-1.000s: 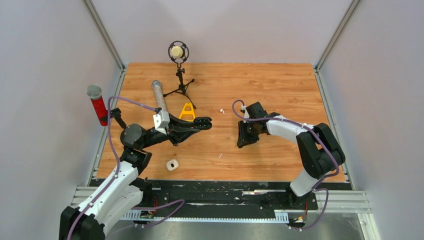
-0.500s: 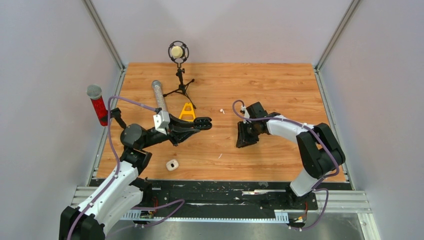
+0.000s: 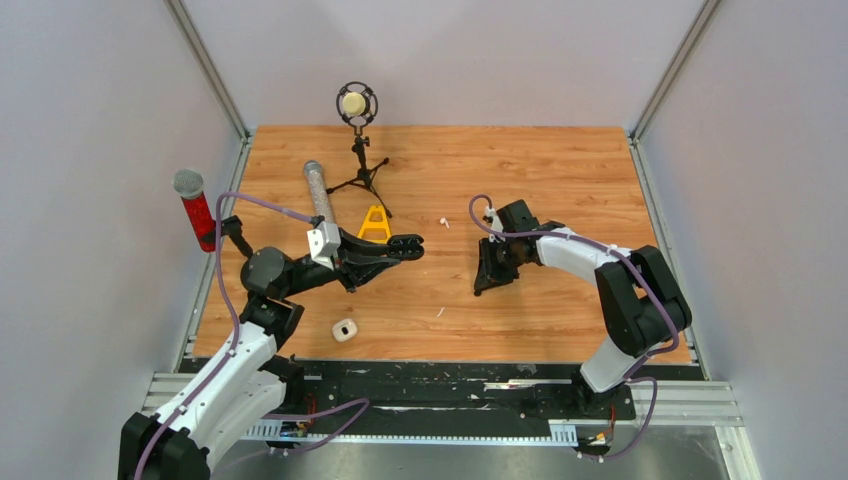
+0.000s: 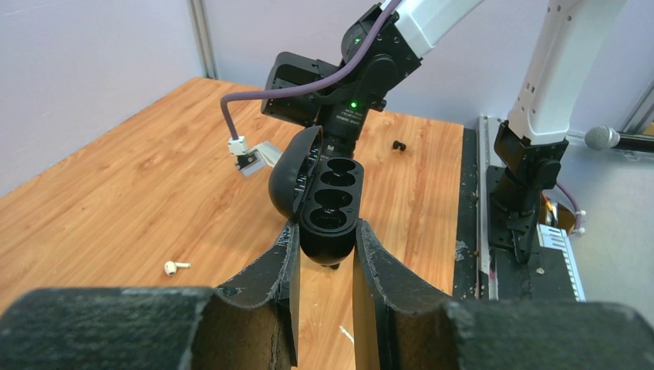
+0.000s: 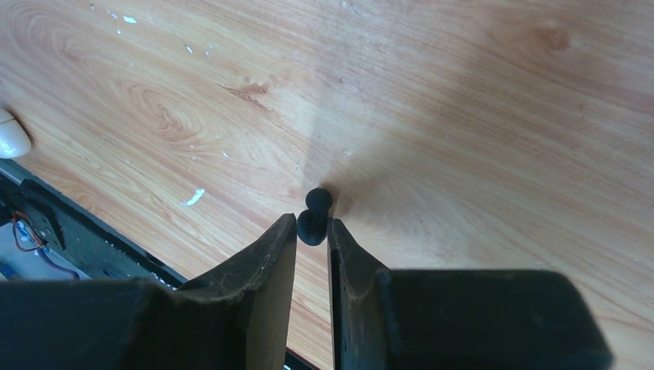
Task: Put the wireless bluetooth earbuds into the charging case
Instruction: Pick up the earbud from the center of the board.
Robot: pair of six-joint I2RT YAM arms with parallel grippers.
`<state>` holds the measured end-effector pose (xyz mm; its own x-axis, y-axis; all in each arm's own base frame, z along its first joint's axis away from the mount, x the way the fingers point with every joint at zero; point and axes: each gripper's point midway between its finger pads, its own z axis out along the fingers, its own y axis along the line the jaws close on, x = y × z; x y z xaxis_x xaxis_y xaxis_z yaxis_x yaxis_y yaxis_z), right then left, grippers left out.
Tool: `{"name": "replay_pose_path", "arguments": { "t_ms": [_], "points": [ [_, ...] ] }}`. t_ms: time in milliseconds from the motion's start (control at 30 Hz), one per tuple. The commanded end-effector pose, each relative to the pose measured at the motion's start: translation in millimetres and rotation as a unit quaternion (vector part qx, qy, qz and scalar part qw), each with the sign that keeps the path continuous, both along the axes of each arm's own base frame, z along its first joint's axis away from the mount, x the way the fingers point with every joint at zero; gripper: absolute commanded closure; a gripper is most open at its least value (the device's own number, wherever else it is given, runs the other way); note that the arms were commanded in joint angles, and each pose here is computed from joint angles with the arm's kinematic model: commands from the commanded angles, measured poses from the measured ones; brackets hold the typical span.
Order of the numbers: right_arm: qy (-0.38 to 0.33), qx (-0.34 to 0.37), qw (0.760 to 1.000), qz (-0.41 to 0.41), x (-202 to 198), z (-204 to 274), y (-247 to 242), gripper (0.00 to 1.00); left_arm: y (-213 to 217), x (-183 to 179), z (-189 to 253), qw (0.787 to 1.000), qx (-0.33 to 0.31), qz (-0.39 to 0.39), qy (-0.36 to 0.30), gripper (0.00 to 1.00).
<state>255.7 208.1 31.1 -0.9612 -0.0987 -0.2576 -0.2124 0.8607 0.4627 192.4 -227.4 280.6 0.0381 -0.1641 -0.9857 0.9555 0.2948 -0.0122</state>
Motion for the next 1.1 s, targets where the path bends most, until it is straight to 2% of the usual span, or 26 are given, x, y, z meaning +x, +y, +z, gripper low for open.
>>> {"name": "replay_pose_path", "arguments": {
  "t_ms": [0,233,533,667,767,867,967,1067],
  "points": [
    [-0.011,0.022,1.0,0.003,7,12,8,0.78,2,-1,20,0.999,-0.006,0.002,-0.043,1.0],
    [-0.012,0.014,1.0,-0.003,9,10,4,0.89,2,-1,20,0.999,-0.005,0.002,-0.043,1.0],
    [-0.002,0.007,1.0,0.001,8,4,3,0.89,2,-1,20,0.999,-0.005,0.003,-0.044,1.0],
    [0.0,0.01,1.0,0.007,8,4,5,0.86,2,-1,20,0.999,-0.005,0.003,-0.044,1.0],
    [0.002,0.01,1.0,0.009,6,2,5,0.98,2,-1,21,0.999,-0.005,0.003,-0.045,1.0],
    [0.002,0.014,1.0,0.015,5,4,6,1.0,2,0,20,0.999,-0.005,0.004,-0.041,1.0],
    [-0.01,0.02,0.999,0.022,9,16,8,1.0,2,1,18,0.999,-0.004,0.007,-0.034,1.0],
    [-0.041,0.049,0.996,0.062,11,52,17,1.0,3,2,16,1.0,-0.006,0.01,-0.022,1.0]
  ]
}}
